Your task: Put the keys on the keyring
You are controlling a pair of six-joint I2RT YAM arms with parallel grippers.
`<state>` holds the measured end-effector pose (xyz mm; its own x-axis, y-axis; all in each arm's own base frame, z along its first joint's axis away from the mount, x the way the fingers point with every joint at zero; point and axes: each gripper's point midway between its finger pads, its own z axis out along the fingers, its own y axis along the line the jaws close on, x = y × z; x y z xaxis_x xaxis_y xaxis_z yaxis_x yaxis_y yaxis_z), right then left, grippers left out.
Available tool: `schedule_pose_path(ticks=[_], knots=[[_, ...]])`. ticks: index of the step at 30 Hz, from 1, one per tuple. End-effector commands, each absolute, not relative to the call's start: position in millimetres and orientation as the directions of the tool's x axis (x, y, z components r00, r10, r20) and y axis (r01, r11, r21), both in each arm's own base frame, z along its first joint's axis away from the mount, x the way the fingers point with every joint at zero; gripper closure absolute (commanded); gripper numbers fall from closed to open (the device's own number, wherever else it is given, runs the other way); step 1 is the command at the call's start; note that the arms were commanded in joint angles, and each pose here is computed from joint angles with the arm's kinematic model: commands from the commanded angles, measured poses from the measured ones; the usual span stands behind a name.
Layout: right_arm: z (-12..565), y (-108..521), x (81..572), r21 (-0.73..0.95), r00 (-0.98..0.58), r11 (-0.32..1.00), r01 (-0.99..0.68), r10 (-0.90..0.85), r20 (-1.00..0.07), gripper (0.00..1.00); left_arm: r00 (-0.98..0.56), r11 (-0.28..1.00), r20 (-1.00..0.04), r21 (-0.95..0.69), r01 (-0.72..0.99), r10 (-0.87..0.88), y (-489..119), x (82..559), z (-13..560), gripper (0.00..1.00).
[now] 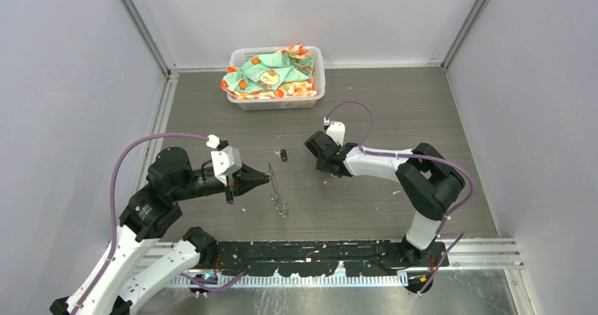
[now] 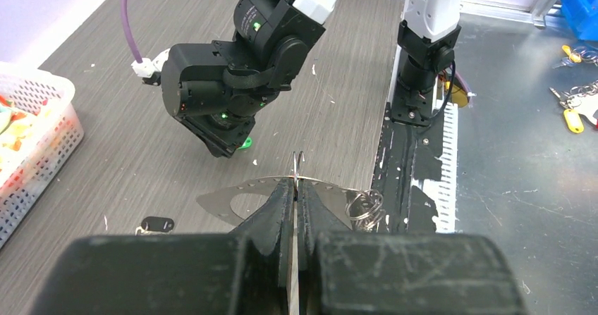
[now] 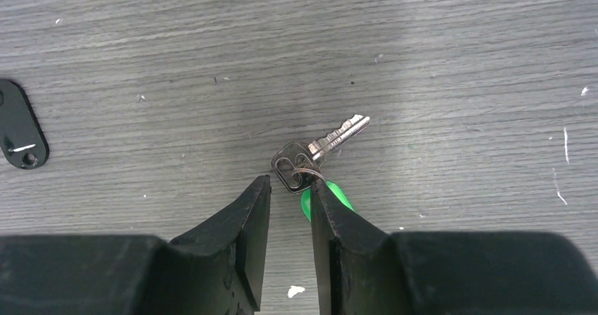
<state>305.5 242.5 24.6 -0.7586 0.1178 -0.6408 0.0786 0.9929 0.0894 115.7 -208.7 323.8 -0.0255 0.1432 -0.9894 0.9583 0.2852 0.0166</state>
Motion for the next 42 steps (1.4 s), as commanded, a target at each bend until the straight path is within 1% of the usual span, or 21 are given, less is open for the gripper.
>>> schedule_pose_path(ticks=[1,8,14,18,23,25,27,28,30,32,35,38,40,42], knots=[[31,242,320,0.109,-0.708,0.987,0.122,0.163,-0.687,0.68,0.028,0.264,-0.995,0.052,0.963,0.094,-209,110,346,1.00],[33,241,324,0.111,-0.695,0.985,0.131,0.171,-0.698,0.71,0.026,0.267,-0.995,0.051,0.962,0.099,-208,110,342,1.00],[28,235,324,0.094,-0.697,0.985,0.147,0.170,-0.696,0.77,0.023,0.266,-0.995,0.049,0.963,0.102,-209,110,341,1.00],[28,233,323,0.088,-0.702,0.985,0.148,0.167,-0.693,0.85,0.028,0.269,-0.994,0.054,0.962,0.102,-208,111,341,1.00],[30,230,322,0.070,-0.703,0.986,0.154,0.159,-0.693,0.87,0.030,0.269,-0.994,0.058,0.961,0.107,-207,110,341,1.00],[32,229,323,0.069,-0.700,0.986,0.155,0.159,-0.696,0.91,0.036,0.271,-0.994,0.063,0.960,0.105,-206,109,343,1.00],[37,230,324,0.074,-0.693,0.987,0.144,0.154,-0.705,0.98,0.037,0.274,-0.994,0.065,0.959,0.106,-206,109,343,1.00],[40,231,325,0.079,-0.689,0.988,0.132,0.149,-0.710,0.99,0.040,0.275,-0.994,0.067,0.959,0.104,-205,109,344,1.00],[53,238,328,0.105,-0.673,0.991,0.080,0.131,-0.728,0.99,0.040,0.276,-0.994,0.067,0.959,0.105,-205,109,344,1.00],[68,248,326,0.133,-0.667,0.991,-0.013,0.091,-0.739,0.99,0.038,0.279,-0.994,0.067,0.958,0.106,-204,109,344,1.00],[100,264,311,0.129,-0.609,0.964,-0.232,-0.040,-0.792,0.99,0.011,0.285,-0.995,0.040,0.958,0.100,-206,111,342,1.00],[130,277,280,0.168,-0.553,0.878,-0.448,-0.125,-0.824,0.99,-0.073,0.290,-0.994,-0.047,0.956,0.080,-210,111,335,1.00],[148,273,265,0.182,-0.530,0.848,-0.499,-0.132,-0.838,0.99,-0.111,0.285,-0.992,-0.089,0.954,0.060,-214,111,329,1.00],[156,257,263,0.174,-0.518,0.872,-0.458,-0.102,-0.849,0.99,-0.115,0.289,-0.992,-0.098,0.952,0.044,-215,113,327,1.00]])
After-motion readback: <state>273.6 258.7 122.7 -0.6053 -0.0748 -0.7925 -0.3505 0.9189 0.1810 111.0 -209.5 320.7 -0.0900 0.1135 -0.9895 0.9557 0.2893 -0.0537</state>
